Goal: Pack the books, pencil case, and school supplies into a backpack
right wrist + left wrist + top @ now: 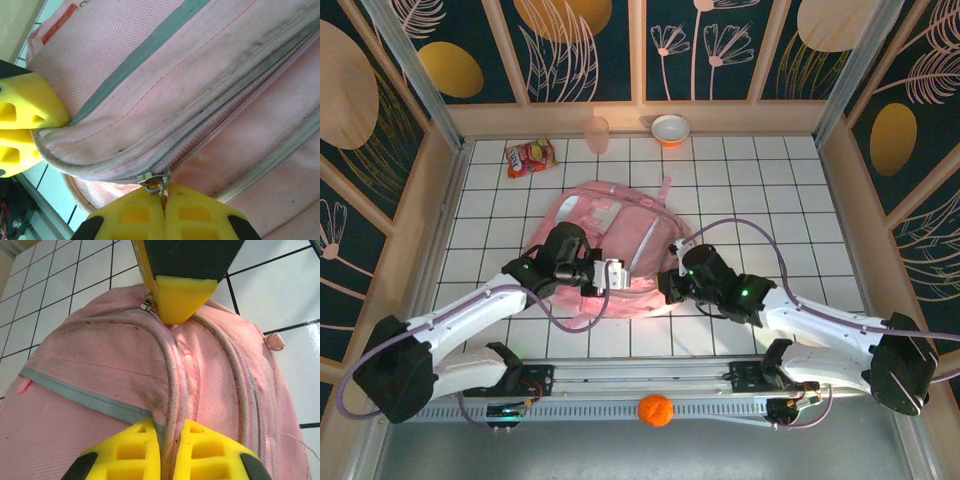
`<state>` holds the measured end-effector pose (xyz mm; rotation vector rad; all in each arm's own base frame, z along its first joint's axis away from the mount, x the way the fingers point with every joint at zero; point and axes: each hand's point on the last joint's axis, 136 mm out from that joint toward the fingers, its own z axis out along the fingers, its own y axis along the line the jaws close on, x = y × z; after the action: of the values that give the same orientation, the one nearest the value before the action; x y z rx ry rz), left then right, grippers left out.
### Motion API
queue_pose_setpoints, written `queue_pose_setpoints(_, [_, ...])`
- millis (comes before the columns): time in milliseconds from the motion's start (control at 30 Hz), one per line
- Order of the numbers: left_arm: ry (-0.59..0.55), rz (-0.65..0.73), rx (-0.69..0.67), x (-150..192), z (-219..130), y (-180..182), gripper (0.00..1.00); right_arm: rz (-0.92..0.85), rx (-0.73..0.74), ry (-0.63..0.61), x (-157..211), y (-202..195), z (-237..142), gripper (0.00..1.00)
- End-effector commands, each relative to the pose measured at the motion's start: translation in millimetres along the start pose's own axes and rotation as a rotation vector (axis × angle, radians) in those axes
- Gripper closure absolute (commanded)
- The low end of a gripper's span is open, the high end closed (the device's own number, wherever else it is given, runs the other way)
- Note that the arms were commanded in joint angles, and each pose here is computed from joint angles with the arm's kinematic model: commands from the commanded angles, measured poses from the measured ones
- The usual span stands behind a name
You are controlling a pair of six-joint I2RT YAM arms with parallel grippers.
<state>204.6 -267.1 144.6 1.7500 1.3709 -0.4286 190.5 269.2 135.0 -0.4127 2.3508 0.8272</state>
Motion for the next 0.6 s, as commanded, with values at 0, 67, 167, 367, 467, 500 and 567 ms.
queue_pose_setpoints(0, [0.164,-0.086,0.005,44.6,-11.4,-16.2,1.0,0.007,0.168,-0.003,-1.0,-42.9,1.3,1.0])
queue_pose_setpoints(67, [0.172,-0.112,0.012,47.2,-12.3,-20.4,1.0,-0.003,0.174,-0.006,-3.6,-44.8,2.0,1.0])
queue_pose_setpoints(167, [0.128,-0.191,-0.049,37.9,-16.6,-12.0,0.84,-0.011,0.178,-0.001,-4.5,-45.9,2.3,1.0])
queue_pose_setpoints(367, [-0.052,-0.662,-0.344,10.8,-46.3,38.4,0.37,-0.003,0.166,0.009,0.3,-44.5,4.8,1.0])
queue_pose_setpoints(467, [-0.065,-1.012,-0.577,30.0,-73.8,62.2,0.29,-0.005,0.162,0.017,1.6,-44.2,7.2,1.0])
queue_pose_setpoints(500, [-0.065,-1.14,-0.663,41.0,-84.0,66.6,0.29,-0.007,0.163,0.02,1.6,-44.0,7.9,1.0])
queue_pose_setpoints(567, [-0.067,-1.352,-0.761,57.8,-95.4,64.4,0.34,-0.01,0.163,0.025,1.6,-43.7,9.6,1.0])
